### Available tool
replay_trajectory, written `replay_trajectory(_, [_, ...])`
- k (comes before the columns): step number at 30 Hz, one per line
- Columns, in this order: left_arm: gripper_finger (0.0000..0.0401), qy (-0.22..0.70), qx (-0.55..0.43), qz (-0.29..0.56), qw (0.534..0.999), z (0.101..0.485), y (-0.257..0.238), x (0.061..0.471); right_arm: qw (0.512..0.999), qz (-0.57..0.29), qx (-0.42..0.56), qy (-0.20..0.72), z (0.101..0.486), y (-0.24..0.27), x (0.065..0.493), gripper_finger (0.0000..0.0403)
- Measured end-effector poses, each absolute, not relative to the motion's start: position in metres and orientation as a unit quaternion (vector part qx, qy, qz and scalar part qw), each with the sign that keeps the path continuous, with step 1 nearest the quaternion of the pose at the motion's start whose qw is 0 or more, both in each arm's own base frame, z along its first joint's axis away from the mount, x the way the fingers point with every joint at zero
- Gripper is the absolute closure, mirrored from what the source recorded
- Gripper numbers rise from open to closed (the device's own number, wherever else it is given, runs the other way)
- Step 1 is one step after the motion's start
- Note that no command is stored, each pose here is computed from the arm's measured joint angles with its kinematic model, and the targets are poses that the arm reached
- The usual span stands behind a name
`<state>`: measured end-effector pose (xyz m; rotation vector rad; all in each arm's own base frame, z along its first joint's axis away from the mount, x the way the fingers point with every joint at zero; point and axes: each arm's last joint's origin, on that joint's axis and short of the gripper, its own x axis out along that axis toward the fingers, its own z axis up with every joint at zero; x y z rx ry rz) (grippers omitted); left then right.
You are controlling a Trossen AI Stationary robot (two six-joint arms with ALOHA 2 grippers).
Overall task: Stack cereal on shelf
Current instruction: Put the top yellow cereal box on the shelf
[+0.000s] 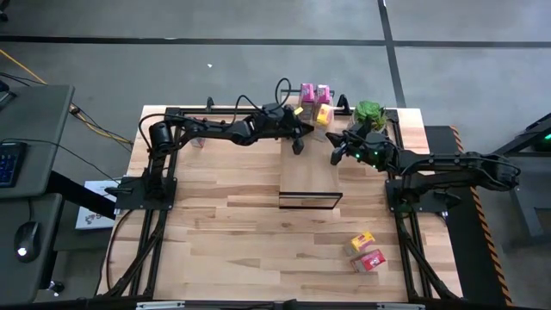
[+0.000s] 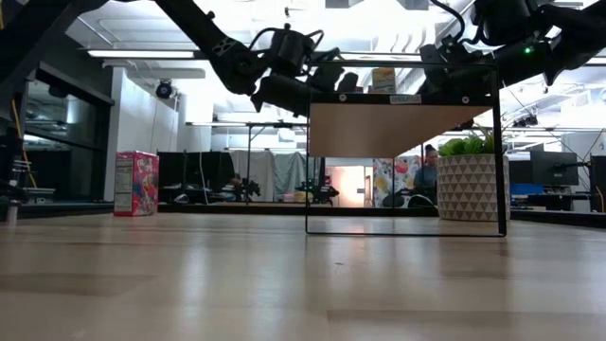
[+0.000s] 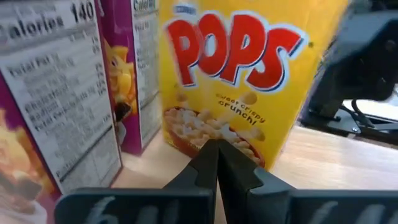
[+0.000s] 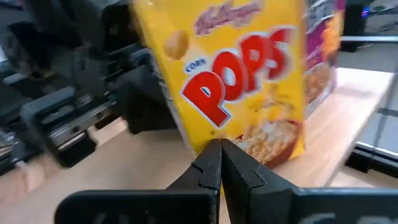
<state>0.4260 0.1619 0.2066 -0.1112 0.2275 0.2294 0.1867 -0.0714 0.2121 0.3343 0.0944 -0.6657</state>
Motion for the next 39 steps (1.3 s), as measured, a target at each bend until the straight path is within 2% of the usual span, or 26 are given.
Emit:
replay_trajectory(19, [0.0401, 0.118, -0.069, 0.105, 0.985, 0.215, 0.154, 0.425, 0.927, -0.337, 0.162, 0.035, 0.217, -0.071, 0.182, 0.0403])
replay_trajectory(39, [0.0401, 0.118, -0.054, 0.108, 0.986, 0.227, 0.153, 0.420, 0.919, -0.351, 0.164, 0.071, 0.212, -0.069, 0.176, 0.0403])
